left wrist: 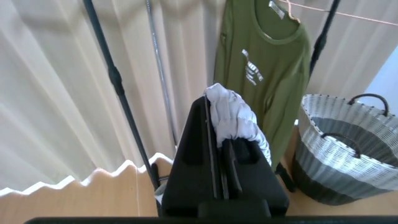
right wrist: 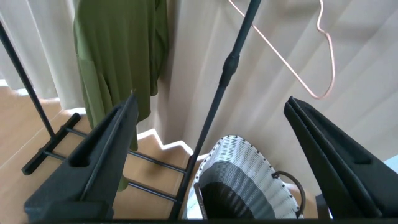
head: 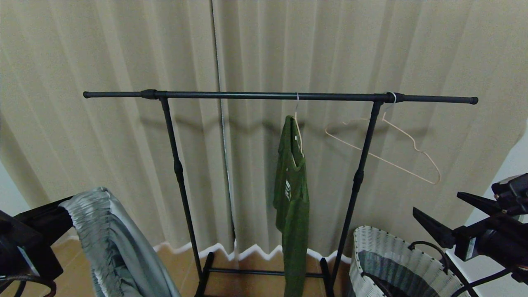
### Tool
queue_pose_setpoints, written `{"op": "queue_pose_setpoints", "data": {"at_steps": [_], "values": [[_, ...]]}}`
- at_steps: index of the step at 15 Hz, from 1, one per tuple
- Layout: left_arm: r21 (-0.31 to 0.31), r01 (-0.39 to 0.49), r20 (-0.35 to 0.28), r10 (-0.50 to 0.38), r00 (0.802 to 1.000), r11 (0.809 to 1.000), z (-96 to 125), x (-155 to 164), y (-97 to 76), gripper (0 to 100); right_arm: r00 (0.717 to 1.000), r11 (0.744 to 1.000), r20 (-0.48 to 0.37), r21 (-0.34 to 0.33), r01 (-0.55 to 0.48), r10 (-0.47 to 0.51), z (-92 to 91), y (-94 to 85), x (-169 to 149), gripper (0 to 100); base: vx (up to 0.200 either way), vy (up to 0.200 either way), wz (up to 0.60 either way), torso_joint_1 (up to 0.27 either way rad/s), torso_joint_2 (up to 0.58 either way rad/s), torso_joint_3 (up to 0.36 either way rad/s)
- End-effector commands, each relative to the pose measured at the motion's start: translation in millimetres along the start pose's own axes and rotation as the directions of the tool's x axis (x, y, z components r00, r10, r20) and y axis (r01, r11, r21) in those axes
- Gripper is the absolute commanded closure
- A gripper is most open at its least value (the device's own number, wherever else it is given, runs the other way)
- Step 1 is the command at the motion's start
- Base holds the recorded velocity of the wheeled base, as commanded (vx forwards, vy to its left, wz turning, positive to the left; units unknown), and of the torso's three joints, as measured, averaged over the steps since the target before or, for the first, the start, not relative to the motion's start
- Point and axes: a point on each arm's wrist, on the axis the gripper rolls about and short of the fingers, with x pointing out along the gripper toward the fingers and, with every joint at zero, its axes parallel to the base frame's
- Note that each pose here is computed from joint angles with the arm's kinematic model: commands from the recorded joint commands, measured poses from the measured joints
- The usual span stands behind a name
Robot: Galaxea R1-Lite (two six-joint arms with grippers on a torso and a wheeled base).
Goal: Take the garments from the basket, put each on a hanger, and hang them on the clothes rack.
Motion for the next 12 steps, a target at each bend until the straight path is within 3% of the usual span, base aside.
{"op": "queue_pose_setpoints", "data": {"at_steps": [1,4,10,12], "values": [[-0.001,0.01,0.028,-0.01,1.0,1.0,0.9,-7.0,-0.1,100,1.0,1.0,0.001,-0.001,-0.001,0.001,0.1,0.0,0.0,0,0.0,0.0,0.0,0.0,0.0,0.0],[0.001,0.067,0.063,-0.067,0.996,0.998,2.2,-14.9,-1.3,100,1.0,1.0,-0.001,-0.001,-0.001,0.001,-0.3,0.1,-0.2,0,0.0,0.0,0.0,0.0,0.0,0.0],[0.0,0.072,0.061,-0.071,0.996,0.997,1.7,-14.8,-1.3,100,1.0,1.0,-0.001,-0.001,-0.001,0.001,-0.3,0.1,-0.2,0,0.0,0.0,0.0,0.0,0.0,0.0],[-0.006,0.054,0.053,-0.053,0.997,0.999,1.7,-13.1,0.4,100,1.0,1.0,-0.001,-0.001,-0.001,0.001,-0.3,0.1,-0.2,0,0.2,-0.2,0.0,0.007,0.0,0.0]]}}
